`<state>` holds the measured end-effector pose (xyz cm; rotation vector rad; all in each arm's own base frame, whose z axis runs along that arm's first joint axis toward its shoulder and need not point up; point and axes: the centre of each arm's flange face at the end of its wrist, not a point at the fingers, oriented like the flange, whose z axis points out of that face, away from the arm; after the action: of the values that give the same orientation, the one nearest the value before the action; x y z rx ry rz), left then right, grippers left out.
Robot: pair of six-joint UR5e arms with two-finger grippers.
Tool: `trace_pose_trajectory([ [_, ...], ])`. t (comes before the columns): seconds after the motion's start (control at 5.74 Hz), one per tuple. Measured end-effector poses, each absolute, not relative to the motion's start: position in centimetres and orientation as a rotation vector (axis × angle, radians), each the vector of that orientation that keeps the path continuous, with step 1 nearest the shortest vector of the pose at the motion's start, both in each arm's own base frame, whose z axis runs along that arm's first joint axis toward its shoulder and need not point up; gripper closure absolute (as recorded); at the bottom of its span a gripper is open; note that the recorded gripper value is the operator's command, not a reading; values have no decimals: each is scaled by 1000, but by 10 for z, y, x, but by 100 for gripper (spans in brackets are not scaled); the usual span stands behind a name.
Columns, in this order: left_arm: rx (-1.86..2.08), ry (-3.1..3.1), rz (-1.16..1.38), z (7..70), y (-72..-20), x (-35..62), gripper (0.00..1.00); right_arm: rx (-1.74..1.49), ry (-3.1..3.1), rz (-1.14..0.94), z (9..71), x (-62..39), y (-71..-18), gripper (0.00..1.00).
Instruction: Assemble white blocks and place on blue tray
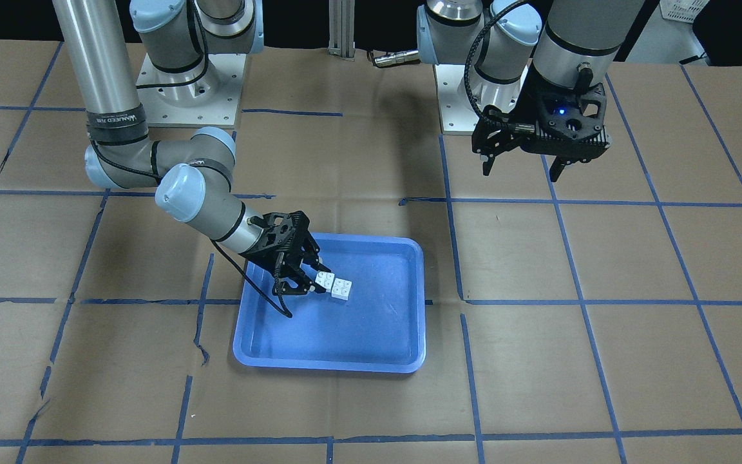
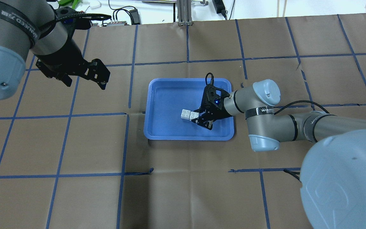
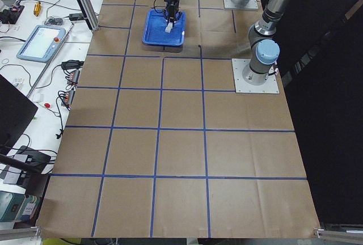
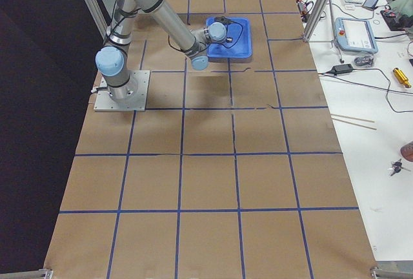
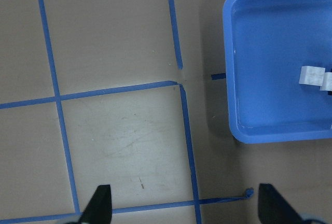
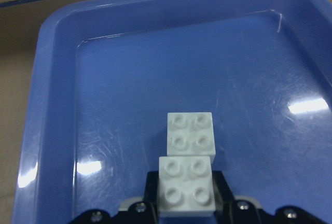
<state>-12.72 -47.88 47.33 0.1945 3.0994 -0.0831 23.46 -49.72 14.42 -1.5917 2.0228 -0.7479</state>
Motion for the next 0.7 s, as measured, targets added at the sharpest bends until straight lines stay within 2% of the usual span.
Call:
trace_pose_trajectory([
  [0.7,195,3099,-85,473,-479,-127,1,-1582,2030,-753,145,235,-502,91],
])
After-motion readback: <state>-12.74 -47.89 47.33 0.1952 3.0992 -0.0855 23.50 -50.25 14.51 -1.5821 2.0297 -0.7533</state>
